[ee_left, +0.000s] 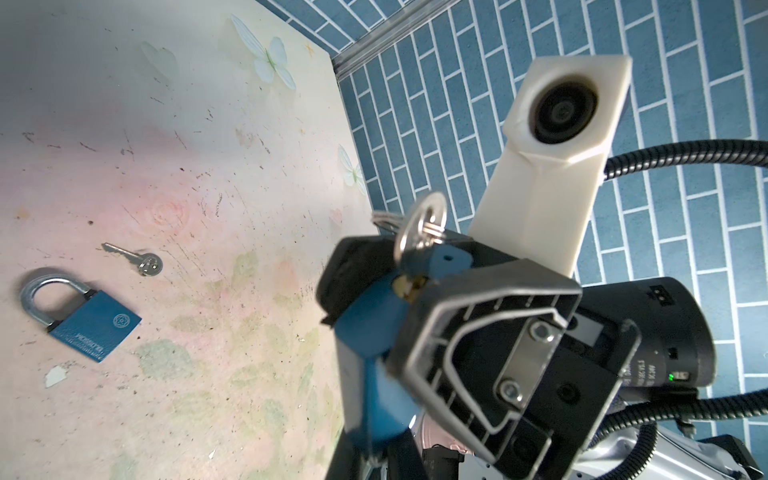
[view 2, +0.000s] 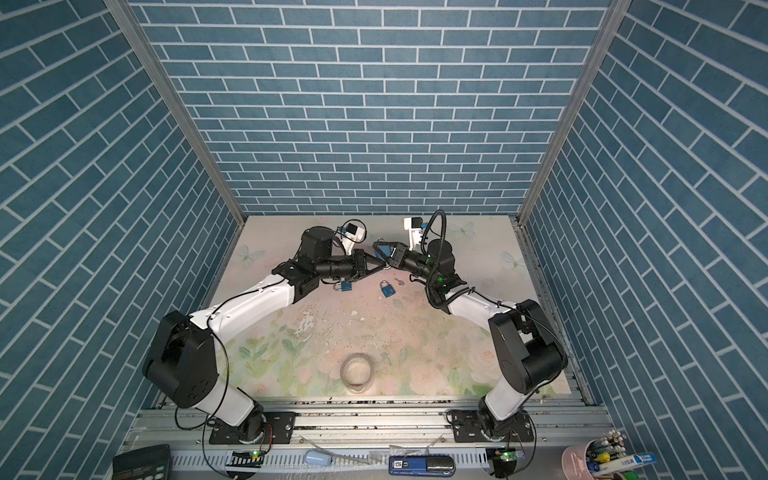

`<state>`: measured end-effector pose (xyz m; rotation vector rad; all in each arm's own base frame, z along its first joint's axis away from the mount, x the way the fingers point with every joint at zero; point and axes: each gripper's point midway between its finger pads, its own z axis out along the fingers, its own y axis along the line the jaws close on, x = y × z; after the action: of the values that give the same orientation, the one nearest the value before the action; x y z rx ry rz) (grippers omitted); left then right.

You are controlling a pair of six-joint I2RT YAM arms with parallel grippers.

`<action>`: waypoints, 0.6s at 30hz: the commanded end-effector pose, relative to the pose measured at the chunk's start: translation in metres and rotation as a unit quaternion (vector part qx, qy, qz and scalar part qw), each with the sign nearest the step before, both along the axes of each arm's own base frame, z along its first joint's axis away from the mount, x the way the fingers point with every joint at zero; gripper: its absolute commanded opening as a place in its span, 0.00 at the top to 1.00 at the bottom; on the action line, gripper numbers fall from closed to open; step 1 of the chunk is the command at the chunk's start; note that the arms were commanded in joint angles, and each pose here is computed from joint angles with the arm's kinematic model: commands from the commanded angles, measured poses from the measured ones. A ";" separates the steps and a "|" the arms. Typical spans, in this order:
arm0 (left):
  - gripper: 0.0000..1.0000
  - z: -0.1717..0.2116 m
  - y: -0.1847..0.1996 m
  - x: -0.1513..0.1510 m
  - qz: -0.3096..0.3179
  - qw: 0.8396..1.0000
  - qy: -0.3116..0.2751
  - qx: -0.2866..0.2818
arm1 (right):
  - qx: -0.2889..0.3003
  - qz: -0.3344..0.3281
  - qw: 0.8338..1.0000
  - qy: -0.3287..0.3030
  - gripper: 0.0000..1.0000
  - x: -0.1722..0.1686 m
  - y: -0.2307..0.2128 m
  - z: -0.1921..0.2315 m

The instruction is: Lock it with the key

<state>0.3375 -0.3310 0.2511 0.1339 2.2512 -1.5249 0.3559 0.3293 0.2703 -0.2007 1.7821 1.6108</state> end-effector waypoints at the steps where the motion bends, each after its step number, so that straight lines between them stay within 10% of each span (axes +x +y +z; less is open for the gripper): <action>1: 1.00 0.065 0.007 -0.002 -0.013 0.992 -0.122 -0.043 | -0.038 -0.004 0.998 0.045 1.00 -0.006 -0.001 -0.042; 18: 1.00 0.024 0.053 0.035 0.088 0.994 -0.057 0.010 | -0.022 -0.084 0.995 0.053 1.00 0.014 -0.034 -0.047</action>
<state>0.3369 -0.3135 0.2322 0.1185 2.3250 -1.4569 0.3549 0.3213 0.2510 -0.0838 1.8069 1.6224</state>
